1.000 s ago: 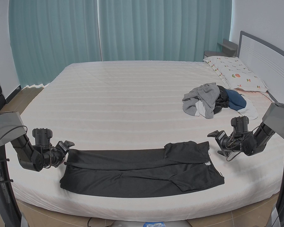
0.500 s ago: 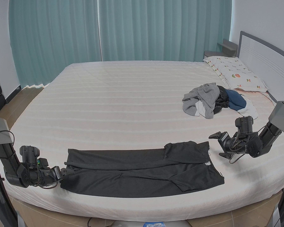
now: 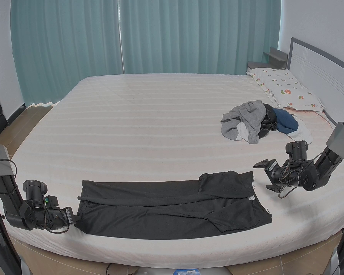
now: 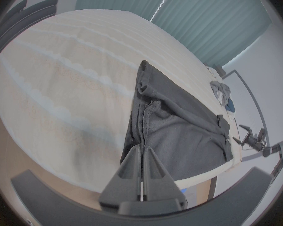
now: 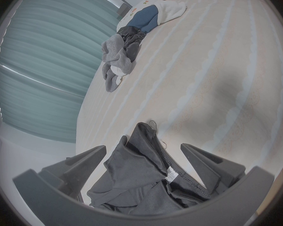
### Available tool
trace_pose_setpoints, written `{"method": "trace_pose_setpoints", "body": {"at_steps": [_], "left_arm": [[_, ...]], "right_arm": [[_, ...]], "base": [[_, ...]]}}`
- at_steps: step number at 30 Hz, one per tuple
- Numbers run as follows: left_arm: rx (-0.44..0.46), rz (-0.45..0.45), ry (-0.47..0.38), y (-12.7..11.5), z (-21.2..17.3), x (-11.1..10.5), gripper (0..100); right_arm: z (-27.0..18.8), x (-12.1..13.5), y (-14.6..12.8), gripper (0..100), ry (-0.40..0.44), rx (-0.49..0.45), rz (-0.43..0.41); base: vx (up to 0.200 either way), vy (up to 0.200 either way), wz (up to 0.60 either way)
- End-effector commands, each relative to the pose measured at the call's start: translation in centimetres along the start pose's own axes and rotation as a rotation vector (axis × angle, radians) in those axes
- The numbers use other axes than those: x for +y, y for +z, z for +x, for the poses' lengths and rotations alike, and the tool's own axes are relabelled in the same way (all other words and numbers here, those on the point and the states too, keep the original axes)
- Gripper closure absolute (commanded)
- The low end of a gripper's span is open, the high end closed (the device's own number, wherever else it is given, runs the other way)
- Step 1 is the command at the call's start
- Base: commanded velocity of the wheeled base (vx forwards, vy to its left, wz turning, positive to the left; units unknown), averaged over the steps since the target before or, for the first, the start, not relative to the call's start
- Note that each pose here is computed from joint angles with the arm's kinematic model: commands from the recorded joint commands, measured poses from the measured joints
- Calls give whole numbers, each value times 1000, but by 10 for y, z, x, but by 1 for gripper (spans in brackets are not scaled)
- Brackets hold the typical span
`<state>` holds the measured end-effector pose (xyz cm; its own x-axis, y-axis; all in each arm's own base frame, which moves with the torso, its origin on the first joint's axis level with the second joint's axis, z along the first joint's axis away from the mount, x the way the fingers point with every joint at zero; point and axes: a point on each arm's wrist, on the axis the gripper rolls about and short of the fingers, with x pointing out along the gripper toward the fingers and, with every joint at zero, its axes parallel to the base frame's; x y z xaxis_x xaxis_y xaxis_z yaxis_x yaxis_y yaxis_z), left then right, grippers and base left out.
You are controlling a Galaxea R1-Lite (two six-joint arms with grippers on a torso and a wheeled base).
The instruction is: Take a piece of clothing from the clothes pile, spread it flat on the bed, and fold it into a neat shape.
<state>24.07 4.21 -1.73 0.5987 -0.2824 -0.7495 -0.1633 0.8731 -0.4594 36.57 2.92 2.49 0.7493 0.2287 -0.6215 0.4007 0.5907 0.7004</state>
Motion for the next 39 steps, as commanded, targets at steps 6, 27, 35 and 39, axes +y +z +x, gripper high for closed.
{"method": "trace_pose_setpoints", "body": {"at_steps": [6, 27, 35, 39], "left_arm": [[-7, -8, 62, -2, -1, 6, 100], [-185, -138, -80, 53, 2, -22, 0], [-134, -93, -73, 58, 45, -20, 0], [-94, -15, -53, 47, 53, -16, 0]], "right_arm": [[-1, 0, 1, 0, 2, -2, 0], [0, 1, 0, 0, 1, 1, -1], [0, 0, -3, 0, -1, 7, -3], [1, 1, -6, 0, -3, 14, -9]], "base": [[0, 0, 0], [0, 0, 0], [0, 0, 0], [0, 0, 0]]}}
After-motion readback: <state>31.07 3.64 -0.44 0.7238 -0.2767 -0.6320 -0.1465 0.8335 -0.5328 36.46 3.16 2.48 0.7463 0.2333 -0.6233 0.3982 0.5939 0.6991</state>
